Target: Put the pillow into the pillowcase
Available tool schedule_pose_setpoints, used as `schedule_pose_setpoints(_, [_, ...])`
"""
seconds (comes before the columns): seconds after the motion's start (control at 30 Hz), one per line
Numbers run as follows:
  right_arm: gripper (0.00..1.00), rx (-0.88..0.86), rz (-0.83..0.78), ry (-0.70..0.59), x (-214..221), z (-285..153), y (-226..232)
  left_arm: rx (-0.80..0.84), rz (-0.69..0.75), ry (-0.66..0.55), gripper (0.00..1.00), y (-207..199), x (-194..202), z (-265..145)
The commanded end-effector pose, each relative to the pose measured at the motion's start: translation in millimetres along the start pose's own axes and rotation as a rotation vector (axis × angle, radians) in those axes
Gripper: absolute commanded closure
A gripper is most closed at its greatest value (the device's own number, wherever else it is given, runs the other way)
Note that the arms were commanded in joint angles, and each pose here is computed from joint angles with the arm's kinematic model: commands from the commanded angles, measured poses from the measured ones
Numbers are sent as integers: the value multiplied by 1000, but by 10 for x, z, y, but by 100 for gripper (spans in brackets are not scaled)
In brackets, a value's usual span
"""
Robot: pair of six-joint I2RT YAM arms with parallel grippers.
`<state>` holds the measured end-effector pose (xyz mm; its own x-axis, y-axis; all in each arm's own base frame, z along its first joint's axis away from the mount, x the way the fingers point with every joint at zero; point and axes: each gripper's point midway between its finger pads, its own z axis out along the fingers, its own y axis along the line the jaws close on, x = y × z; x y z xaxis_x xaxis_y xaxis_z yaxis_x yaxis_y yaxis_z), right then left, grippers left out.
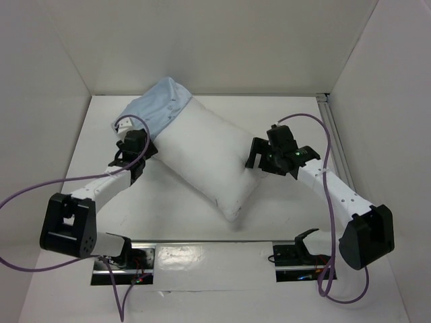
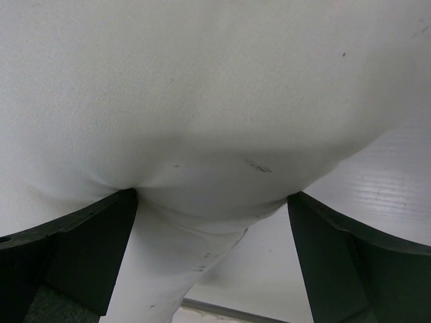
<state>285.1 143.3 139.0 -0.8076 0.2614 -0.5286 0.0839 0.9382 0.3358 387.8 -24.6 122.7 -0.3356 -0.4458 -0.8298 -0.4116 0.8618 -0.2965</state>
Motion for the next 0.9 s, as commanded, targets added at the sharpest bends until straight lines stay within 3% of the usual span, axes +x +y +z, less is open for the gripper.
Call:
schedule_pose_setpoints(0.0, [0, -37, -15, -23, -89, -1, 147, 26, 73, -16, 30, -154, -166, 188])
schedule_pose_setpoints(0.17, [0, -27, -22, -20, -64, -2, 140, -4, 112, -16, 34, -173, -220, 301])
schedule_pose_setpoints(0.33, [0, -27, -22, -20, -64, -2, 140, -99, 72, -80, 28, -11, -407, 268])
schedule_pose_setpoints(0.53, [0, -22, -22, -12, -32, 13, 119, -78, 73, -136, 34, -121, -628, 265])
schedule_pose_setpoints(0.63, [0, -68, -53, 19, 37, -4, 204, -66, 72, -132, 40, -215, -688, 328])
schedule_pose_setpoints(0.8, [0, -243, -149, 97, 267, -103, 484, -47, 97, -107, 67, -275, -654, 386])
schedule_pose_setpoints(0.83, [0, -272, -160, 105, 304, -149, 510, -47, 97, -107, 77, -275, -654, 386])
schedule_pose_setpoints(0.87, [0, -306, -162, 114, 354, -212, 537, -47, 97, -107, 78, -275, -654, 386])
